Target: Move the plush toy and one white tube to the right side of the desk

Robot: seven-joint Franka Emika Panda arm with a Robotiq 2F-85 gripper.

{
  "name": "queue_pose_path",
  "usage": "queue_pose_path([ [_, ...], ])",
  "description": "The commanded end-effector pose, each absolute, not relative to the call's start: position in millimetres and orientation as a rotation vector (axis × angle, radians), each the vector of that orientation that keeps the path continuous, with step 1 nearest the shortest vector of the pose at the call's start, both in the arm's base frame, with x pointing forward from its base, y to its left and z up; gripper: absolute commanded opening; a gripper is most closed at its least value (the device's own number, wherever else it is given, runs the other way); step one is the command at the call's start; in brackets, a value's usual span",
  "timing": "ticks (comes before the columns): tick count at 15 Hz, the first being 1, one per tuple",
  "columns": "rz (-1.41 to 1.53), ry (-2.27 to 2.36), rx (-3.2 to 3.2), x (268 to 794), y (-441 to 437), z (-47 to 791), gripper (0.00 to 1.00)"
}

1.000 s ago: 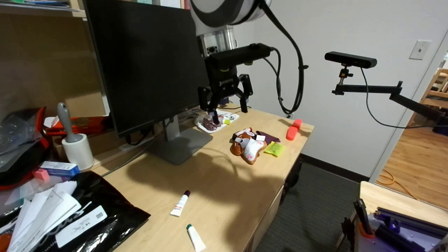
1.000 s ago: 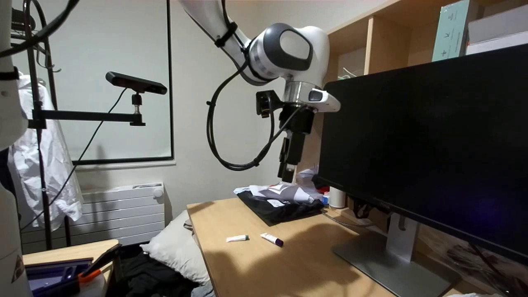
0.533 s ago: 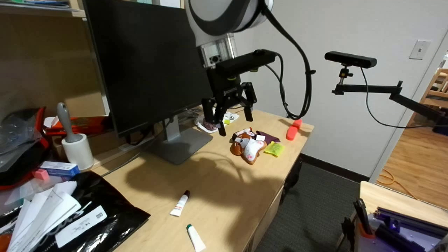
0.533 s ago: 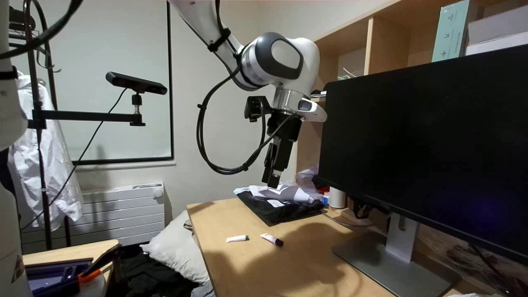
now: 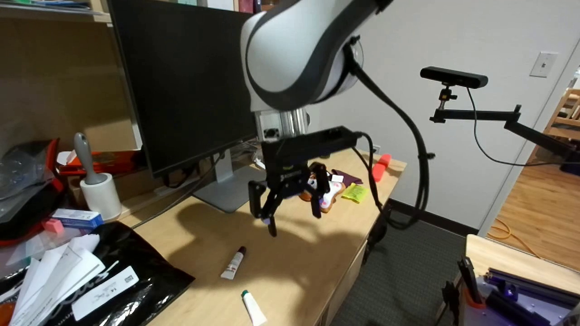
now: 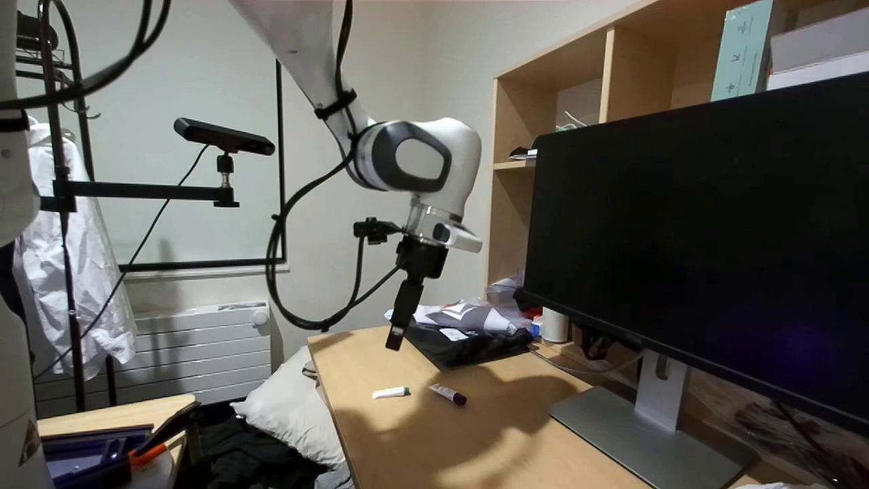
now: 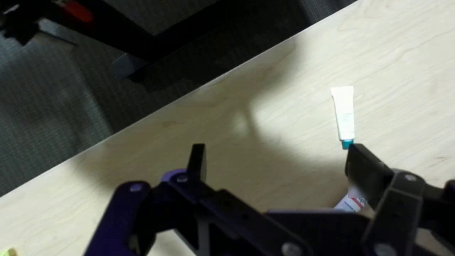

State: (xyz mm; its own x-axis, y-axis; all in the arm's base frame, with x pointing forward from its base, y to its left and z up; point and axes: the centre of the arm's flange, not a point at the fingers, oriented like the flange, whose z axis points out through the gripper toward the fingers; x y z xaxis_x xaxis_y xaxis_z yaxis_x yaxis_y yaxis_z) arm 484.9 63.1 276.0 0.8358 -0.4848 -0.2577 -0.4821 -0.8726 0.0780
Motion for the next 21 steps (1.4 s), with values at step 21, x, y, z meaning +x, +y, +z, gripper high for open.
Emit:
queue_pose_path([
  [21,0.039,-0.956,3.085,460.0,177.1,159.8,1.00],
])
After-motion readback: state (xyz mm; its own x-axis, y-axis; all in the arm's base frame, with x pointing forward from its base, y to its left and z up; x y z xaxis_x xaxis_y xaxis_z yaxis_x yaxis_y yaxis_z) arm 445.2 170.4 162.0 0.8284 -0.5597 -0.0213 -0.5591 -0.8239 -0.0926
